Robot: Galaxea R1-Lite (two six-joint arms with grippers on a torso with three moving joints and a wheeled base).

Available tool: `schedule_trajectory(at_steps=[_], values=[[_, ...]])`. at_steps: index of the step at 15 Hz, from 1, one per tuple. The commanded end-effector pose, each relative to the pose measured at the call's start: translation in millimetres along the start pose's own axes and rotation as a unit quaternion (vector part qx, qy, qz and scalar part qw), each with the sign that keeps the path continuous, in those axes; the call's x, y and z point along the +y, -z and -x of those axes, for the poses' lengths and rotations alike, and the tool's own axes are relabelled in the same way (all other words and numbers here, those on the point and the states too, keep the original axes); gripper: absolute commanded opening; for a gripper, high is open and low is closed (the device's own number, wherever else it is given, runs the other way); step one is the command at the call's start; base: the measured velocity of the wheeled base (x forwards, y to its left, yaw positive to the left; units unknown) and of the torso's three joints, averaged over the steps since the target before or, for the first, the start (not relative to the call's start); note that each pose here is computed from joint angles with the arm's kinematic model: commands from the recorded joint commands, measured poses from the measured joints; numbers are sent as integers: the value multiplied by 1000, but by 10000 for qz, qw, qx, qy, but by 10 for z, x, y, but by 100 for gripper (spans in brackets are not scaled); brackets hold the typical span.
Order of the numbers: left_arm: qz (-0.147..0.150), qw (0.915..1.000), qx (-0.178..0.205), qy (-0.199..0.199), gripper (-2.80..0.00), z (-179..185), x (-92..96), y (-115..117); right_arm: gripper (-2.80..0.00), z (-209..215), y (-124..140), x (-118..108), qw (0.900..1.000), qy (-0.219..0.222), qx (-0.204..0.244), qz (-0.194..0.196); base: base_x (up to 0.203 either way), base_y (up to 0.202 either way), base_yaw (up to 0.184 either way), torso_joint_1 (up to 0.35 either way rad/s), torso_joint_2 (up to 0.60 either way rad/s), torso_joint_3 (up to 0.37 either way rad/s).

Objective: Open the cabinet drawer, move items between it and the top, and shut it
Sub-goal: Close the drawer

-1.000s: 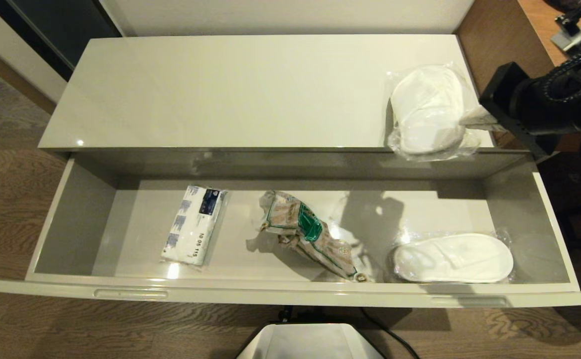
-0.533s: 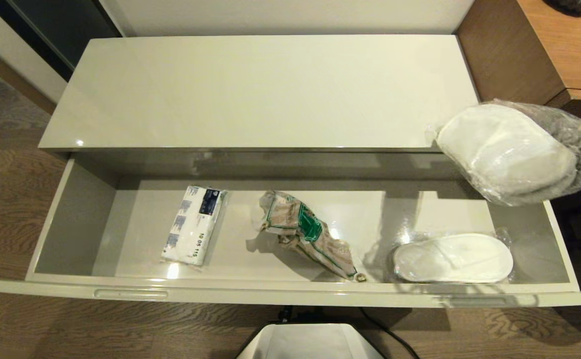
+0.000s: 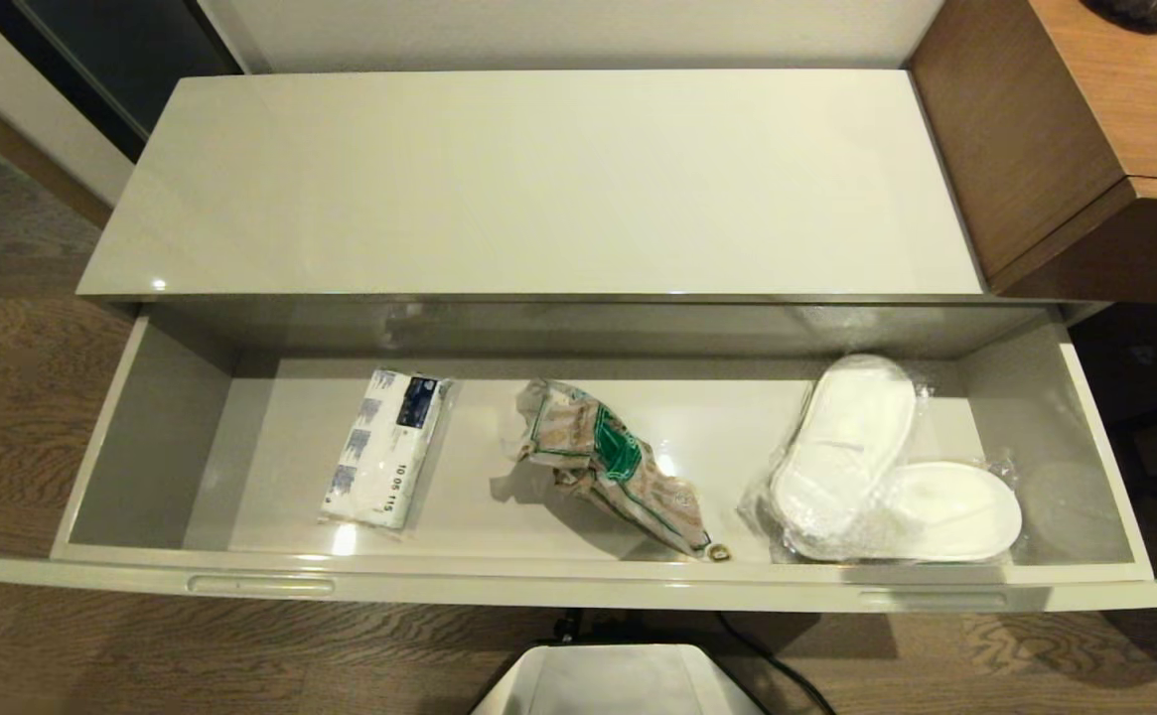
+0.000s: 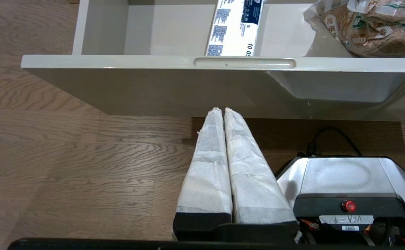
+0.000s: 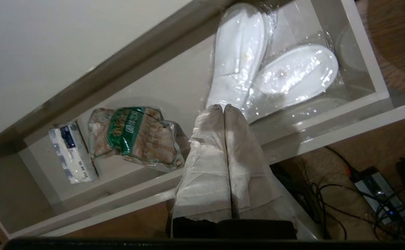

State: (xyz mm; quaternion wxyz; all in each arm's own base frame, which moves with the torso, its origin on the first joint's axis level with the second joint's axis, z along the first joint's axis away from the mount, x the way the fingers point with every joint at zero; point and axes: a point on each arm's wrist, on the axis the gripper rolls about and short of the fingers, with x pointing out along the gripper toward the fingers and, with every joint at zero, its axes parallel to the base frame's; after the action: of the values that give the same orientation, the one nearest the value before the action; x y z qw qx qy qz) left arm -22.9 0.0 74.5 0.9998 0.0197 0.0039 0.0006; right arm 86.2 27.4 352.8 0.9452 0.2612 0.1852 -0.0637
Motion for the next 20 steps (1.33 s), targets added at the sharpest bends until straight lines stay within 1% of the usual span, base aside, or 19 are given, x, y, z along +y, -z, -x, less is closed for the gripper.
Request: schedule_trajectory(at_steps=[1, 4, 7, 8, 11, 12, 14, 15, 17, 19, 20], values=[[-3, 10000, 7, -1, -280, -1, 0, 0, -280, -33, 98, -66, 9999, 108, 116, 42, 0, 0, 0, 0, 0, 0], [-3, 10000, 7, -1, -280, -1, 0, 0, -280, -106, 156, -74, 9994, 188, 272, 87, 0, 0, 0, 0, 0, 0], [-3, 10000, 7, -1, -280, -1, 0, 0, -280, -163, 281, -141, 9984, 234, 476, 189, 0, 0, 0, 0, 0, 0], [-3, 10000, 7, -1, -280, -1, 0, 0, -280, -169, 361, -191, 9971, 214, 665, 301, 0, 0, 0, 0, 0, 0], [-3, 10000, -1, -1, -280, 0, 0, 0, -280, -77, 545, -361, 9916, -135, 1176, 521, 0, 0, 0, 0, 0, 0], [-3, 10000, 7, -1, -280, -1, 0, 0, -280, -36, 577, -398, 9891, -108, 1335, 606, 0, 0, 0, 0, 0, 0], [-3, 10000, 7, -1, -280, -1, 0, 0, -280, 172, 542, -467, 9865, -212, 1457, 718, 0, 0, 0, 0, 0, 0], [-3, 10000, 7, -1, -280, -1, 0, 0, -280, 335, 541, -567, 9837, -162, 1616, 776, 0, 0, 0, 0, 0, 0], [-3, 10000, 7, -1, -280, -1, 0, 0, -280, 593, 569, -758, 9802, -58, 1834, 744, 0, 0, 0, 0, 0, 0], [-3, 10000, 7, -1, -280, -1, 0, 0, -280, 927, 554, -920, 9834, 210, 1721, 527, 0, 0, 0, 0, 0, 0], [-3, 10000, 7, -2, -280, -1, 0, 0, -280, 1135, 581, -996, 9865, 381, 1555, 354, 0, 0, 0, 0, 0, 0]])
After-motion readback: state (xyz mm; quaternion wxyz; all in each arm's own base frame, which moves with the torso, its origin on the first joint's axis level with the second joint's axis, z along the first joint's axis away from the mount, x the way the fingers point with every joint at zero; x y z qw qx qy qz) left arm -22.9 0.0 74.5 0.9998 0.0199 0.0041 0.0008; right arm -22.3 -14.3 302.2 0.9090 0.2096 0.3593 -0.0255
